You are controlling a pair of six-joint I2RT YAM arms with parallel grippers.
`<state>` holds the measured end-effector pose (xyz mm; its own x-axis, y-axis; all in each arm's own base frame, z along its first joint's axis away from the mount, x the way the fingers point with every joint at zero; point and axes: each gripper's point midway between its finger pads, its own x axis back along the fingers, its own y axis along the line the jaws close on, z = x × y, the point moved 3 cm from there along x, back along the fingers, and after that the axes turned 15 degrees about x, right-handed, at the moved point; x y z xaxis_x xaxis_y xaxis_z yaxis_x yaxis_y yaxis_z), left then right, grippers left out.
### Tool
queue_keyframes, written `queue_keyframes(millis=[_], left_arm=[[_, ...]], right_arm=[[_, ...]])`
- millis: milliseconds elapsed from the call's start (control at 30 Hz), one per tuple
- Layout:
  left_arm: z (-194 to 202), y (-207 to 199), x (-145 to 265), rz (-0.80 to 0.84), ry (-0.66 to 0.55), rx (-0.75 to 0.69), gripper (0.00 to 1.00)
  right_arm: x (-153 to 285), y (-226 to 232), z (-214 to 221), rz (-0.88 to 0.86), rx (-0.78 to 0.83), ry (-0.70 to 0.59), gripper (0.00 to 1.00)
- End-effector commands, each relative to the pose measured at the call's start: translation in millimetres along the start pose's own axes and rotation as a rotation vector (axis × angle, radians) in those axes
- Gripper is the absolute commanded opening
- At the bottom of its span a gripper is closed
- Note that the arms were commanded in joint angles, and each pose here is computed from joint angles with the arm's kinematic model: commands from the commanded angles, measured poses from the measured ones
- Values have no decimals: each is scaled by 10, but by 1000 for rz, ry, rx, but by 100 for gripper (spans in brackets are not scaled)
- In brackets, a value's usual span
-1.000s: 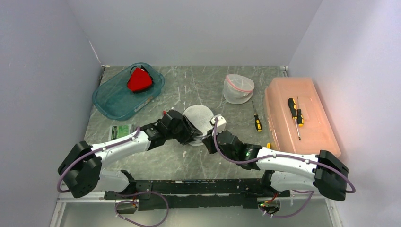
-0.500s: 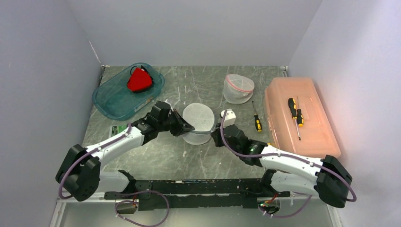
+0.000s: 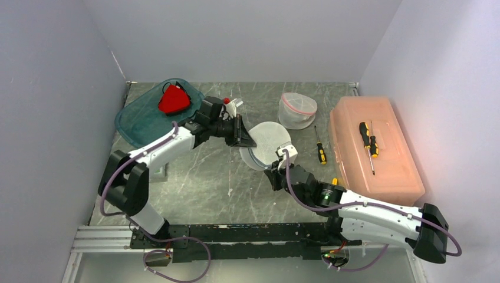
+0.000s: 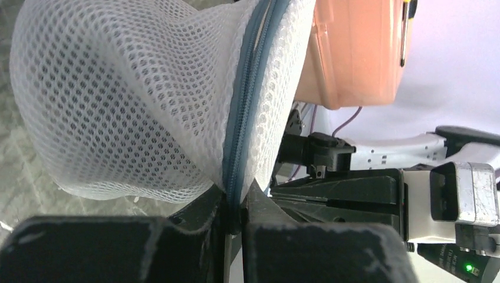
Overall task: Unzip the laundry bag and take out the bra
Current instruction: Unzip the laundry bag at the center of the board.
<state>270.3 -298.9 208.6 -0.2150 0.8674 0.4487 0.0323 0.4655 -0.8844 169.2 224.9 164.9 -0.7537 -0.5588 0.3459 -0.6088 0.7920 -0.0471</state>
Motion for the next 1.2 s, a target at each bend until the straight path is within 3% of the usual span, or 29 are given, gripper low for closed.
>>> queue_keyframes(millis=[0, 67, 200, 367, 400, 567, 733, 1000, 1167], left_arm=[[-113, 83, -85, 42, 65, -121, 14], [-111, 244, -149, 36, 72, -106, 26], [-66, 487, -161, -33, 37, -55, 62], [31, 531, 149, -158, -78, 20, 83], [68, 511, 236, -174, -105, 42, 92], [357, 474, 497, -210, -209, 187, 94], [679, 356, 431, -145, -308, 277, 94], [563, 267, 143, -152, -305, 280, 94], [477, 307, -1, -174, -310, 295, 85]], right_arm=[[5, 97, 27, -11, -39, -4, 0], [-43, 139, 118, -15, -74, 8, 0], [-153, 185, 299, -3, -122, 37, 0], [-225, 227, 288, -4, -130, 38, 0], [-231, 235, 273, -4, -132, 38, 0], [-289, 291, 206, -19, -127, 36, 0], [-347, 369, 122, -52, -109, 28, 0], [-331, 494, -22, -145, -62, -7, 0], [-282, 519, -15, -179, -53, -16, 0]])
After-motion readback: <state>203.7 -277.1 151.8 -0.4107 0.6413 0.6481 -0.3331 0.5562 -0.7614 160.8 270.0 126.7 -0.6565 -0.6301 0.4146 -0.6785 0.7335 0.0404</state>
